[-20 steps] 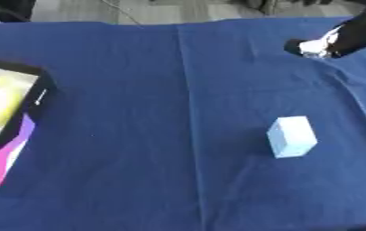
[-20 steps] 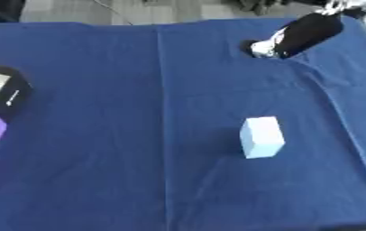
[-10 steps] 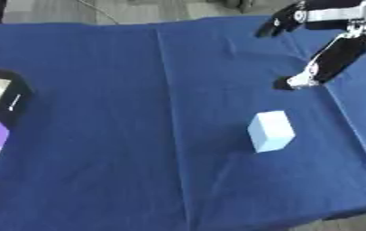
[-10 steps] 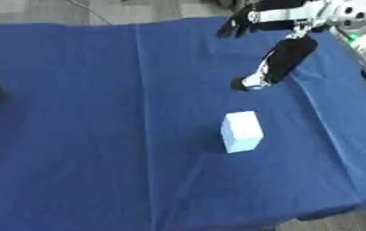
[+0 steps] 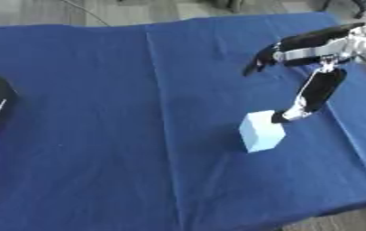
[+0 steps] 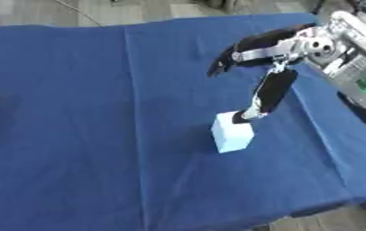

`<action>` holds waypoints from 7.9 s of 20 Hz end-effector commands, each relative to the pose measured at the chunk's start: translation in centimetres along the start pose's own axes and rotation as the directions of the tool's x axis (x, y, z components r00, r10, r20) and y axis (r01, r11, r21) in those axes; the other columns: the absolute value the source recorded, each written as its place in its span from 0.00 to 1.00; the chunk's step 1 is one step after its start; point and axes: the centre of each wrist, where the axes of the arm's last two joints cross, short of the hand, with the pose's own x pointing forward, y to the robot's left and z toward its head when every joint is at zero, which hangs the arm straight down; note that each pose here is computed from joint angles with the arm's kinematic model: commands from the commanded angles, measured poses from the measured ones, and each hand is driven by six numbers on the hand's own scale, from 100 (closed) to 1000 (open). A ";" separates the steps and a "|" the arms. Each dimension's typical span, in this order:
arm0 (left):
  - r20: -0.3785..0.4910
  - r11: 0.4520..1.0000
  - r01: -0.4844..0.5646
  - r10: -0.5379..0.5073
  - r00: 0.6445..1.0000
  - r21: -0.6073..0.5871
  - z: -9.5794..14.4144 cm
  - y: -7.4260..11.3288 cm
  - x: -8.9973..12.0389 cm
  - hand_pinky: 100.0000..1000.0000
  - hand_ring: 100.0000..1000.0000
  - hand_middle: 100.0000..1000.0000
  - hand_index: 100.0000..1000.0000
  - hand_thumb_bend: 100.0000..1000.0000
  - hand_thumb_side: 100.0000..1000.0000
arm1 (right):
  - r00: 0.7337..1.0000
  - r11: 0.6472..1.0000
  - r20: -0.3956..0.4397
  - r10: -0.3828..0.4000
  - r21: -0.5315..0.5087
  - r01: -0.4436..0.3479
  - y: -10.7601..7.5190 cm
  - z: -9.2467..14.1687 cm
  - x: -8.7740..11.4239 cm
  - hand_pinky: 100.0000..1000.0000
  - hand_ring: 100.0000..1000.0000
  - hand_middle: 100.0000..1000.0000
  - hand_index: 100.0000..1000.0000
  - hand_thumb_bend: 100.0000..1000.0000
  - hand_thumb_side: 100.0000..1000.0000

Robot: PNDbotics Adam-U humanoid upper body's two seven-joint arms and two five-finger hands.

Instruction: Pick up the objects with one hand, pass them to the other hand, and then place them into the box on the other side of the table.

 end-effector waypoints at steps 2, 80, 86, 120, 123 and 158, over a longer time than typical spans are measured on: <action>0.028 1.000 -0.013 0.013 1.000 0.000 0.2 -0.1 0.4 0.69 0.74 0.61 0.81 0.18 0.85 | 0.998 0.999 -0.053 0.045 0.013 -0.044 0.1 0.3 -0.5 0.92 0.91 0.87 0.93 0.44 0.17; -0.083 0.766 0.474 -0.558 0.826 -0.434 -2.6 -2.8 6.6 0.72 0.76 0.67 0.84 0.23 0.84 | 0.945 0.449 0.123 -0.302 -0.856 0.255 -0.4 -8.6 13.8 0.67 0.45 0.38 0.48 0.00 0.00; 0.199 0.549 0.608 -0.626 0.754 -0.574 -2.8 -4.9 8.3 0.80 0.82 0.72 0.86 0.37 0.57 | 0.896 0.388 0.249 -0.367 -0.835 0.391 0.7 -11.0 15.6 0.66 0.42 0.37 0.47 0.00 0.00; 0.820 -0.365 0.872 -0.568 0.070 -0.327 1.1 -15.4 10.4 0.90 0.85 0.83 0.94 0.83 0.39 | 0.845 0.423 0.339 -0.413 -0.750 0.508 1.4 -13.3 21.2 0.67 0.44 0.38 0.51 0.00 0.00; 0.821 -0.380 0.869 -0.568 0.052 -0.317 1.4 -15.9 10.6 0.90 0.84 0.82 0.93 0.83 0.37 | 0.857 0.411 0.347 -0.381 -0.767 0.492 1.6 -13.5 21.5 0.67 0.44 0.38 0.51 0.00 0.00; 0.612 -0.172 0.899 -0.781 0.124 -0.402 -0.6 -10.8 8.5 0.80 0.73 0.66 0.74 0.78 0.33 | 0.846 0.254 0.485 -0.222 -0.809 0.530 1.4 -11.2 21.9 0.66 0.44 0.39 0.52 0.00 0.00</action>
